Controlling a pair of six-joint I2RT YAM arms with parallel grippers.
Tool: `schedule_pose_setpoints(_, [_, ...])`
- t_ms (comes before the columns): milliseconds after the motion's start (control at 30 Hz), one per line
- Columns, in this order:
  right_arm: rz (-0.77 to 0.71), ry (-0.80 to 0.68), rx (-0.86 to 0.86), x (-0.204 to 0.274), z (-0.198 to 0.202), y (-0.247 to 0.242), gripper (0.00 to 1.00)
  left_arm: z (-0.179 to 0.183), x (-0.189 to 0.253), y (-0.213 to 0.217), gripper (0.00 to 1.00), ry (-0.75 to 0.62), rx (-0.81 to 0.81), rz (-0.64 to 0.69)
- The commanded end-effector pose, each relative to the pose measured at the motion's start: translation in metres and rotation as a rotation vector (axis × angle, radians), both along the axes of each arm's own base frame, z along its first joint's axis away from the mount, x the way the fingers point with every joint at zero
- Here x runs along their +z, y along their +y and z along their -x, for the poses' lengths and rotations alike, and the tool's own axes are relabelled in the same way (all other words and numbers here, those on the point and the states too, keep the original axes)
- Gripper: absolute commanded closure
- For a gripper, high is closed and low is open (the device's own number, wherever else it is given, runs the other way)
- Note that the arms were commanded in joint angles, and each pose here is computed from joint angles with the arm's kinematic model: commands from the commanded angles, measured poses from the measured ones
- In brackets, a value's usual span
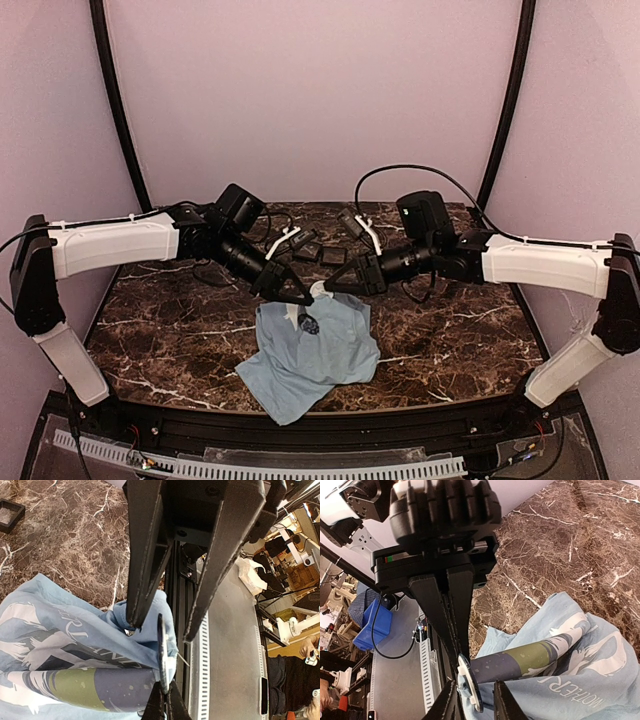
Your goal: Remove the brooch from the garment
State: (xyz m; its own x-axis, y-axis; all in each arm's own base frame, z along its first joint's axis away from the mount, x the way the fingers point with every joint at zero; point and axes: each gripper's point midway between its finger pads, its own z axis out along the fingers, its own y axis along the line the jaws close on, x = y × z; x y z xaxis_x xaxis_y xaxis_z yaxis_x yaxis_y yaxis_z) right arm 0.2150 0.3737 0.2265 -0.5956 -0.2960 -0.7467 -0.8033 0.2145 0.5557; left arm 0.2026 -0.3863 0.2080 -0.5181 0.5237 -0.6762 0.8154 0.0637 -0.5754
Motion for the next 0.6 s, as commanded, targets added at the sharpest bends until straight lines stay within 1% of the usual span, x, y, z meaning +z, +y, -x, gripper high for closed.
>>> schedule_pose_setpoints(0, [-0.019,0.013,0.029,-0.0026,0.0006,0.0039,0.78,0.0037,0.0227,-0.0032,0.99,-0.042,-0.029,0.062])
schedule_pose_setpoints(167, [-0.019,0.037,0.052,-0.0069,0.0028,0.0066,0.85,0.0031,0.0218,-0.0031,0.99,-0.042,-0.027,0.061])
schedule_pose_setpoints(267, [-0.015,0.037,0.048,-0.0087,0.0023,0.0063,1.0,0.0032,0.0212,-0.0034,0.99,-0.04,-0.028,0.059])
schedule_pose_setpoints(300, [-0.015,0.033,0.043,-0.0083,0.0016,0.0059,1.0,0.0028,0.0213,-0.0034,0.97,-0.039,-0.026,0.059])
schedule_pose_setpoints(333, [-0.013,0.028,0.038,-0.0082,0.0009,0.0055,1.0,0.0023,0.021,-0.0037,0.94,-0.04,-0.024,0.058])
schedule_pose_setpoints(367, [-0.014,0.025,0.033,-0.0076,0.0004,0.0051,1.0,0.0023,0.0203,-0.0037,0.85,-0.038,-0.023,0.055])
schedule_pose_setpoints(400, [-0.015,0.02,0.03,-0.0068,0.0,0.0047,1.0,0.002,0.0199,-0.0037,0.81,-0.038,-0.021,0.053])
schedule_pose_setpoints(433, [-0.017,0.017,0.025,-0.0058,-0.0008,0.0045,1.0,0.0016,0.0192,-0.0037,0.72,-0.039,-0.02,0.052])
schedule_pose_setpoints(467, [-0.019,0.015,0.022,-0.0049,-0.0009,0.0042,1.0,0.001,0.018,-0.0038,0.69,-0.04,-0.018,0.048])
schedule_pose_setpoints(500, [-0.02,0.012,0.021,-0.0045,-0.0009,0.0042,1.0,0.0009,0.0174,-0.0036,0.63,-0.04,-0.017,0.045])
schedule_pose_setpoints(567, [-0.025,0.009,0.017,-0.0032,-0.0012,0.0039,1.0,-0.0003,0.0159,-0.0033,0.57,-0.045,-0.012,0.038])
